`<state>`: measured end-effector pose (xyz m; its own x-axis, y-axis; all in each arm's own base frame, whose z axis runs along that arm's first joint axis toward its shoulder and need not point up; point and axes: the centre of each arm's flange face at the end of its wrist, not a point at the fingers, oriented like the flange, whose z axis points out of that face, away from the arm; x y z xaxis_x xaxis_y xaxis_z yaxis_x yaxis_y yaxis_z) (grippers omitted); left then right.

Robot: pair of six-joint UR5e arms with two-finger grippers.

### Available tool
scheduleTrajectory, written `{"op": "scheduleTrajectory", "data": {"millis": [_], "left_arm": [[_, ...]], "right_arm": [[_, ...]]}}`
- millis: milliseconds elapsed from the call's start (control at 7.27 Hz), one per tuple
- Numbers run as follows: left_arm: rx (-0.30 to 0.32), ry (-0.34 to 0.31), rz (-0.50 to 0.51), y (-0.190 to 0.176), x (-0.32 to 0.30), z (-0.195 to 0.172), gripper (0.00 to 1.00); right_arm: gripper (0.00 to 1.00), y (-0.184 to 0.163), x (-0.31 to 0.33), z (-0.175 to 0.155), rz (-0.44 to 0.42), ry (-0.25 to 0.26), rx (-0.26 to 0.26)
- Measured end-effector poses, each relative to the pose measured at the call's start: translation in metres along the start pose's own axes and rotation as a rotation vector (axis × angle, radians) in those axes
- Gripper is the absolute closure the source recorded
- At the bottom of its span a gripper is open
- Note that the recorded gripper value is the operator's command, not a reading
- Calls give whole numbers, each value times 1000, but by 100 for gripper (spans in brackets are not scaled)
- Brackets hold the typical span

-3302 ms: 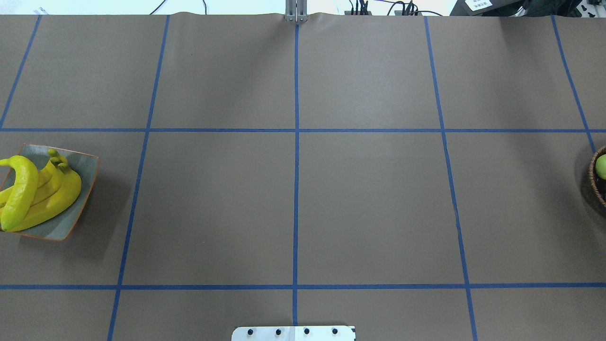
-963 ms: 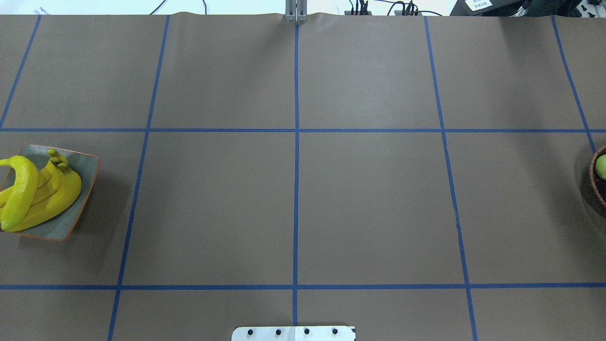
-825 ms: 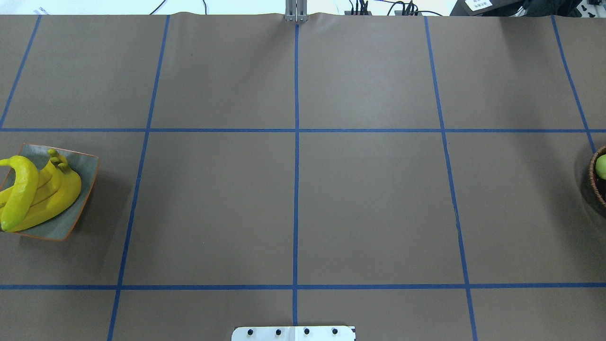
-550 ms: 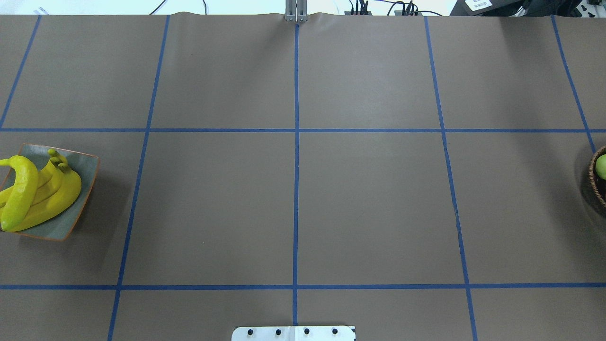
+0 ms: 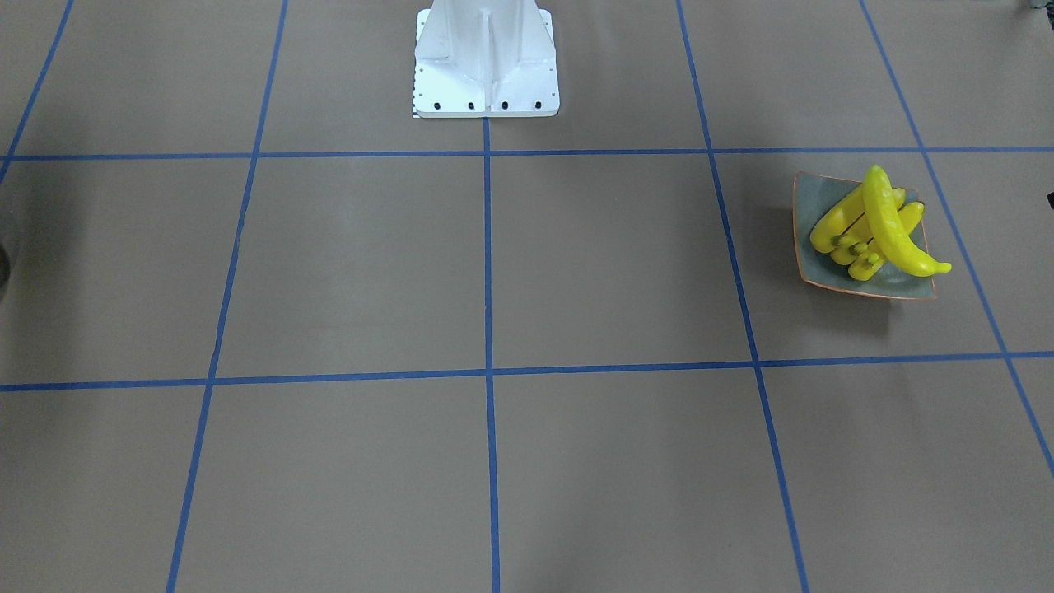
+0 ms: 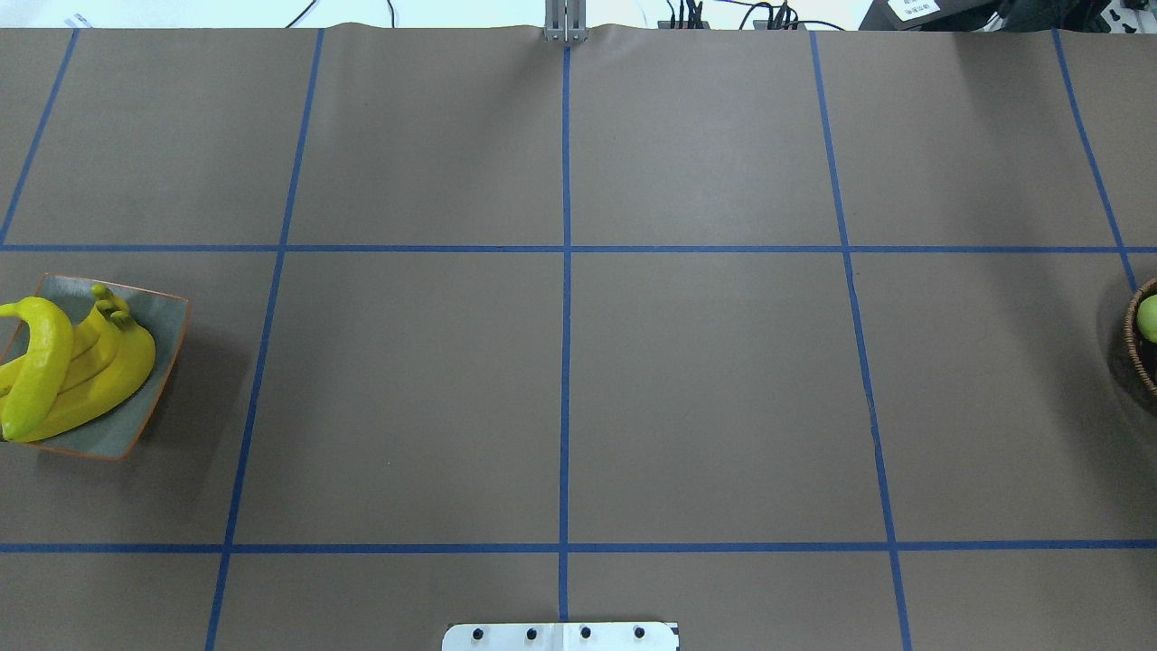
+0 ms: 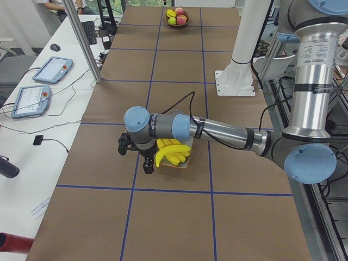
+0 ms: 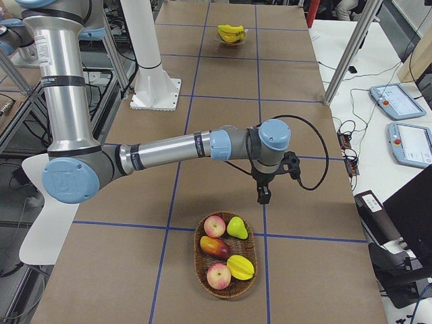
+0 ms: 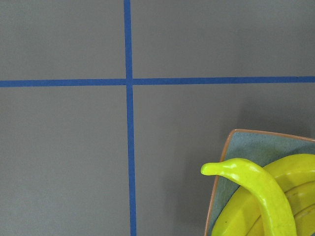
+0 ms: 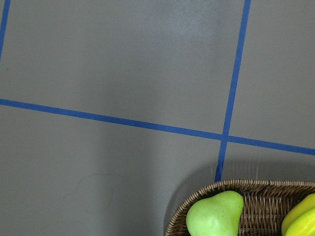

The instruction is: Transfer all bananas from basket to plate

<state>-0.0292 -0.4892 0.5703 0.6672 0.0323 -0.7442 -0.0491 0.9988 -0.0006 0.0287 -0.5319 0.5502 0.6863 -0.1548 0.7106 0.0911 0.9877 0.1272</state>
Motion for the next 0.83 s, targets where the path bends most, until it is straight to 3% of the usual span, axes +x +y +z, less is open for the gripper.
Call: {"op": "scheduleTrajectory", "data": {"millis": [275,825], "left_arm": [[17,1,9,20,4,-8,1],[32,4,26,24,14,-16,1]], "right_arm": [[0,15,-3,-4,-6,0,9],[0,50,-14,-12,-28,-3,24]]}}
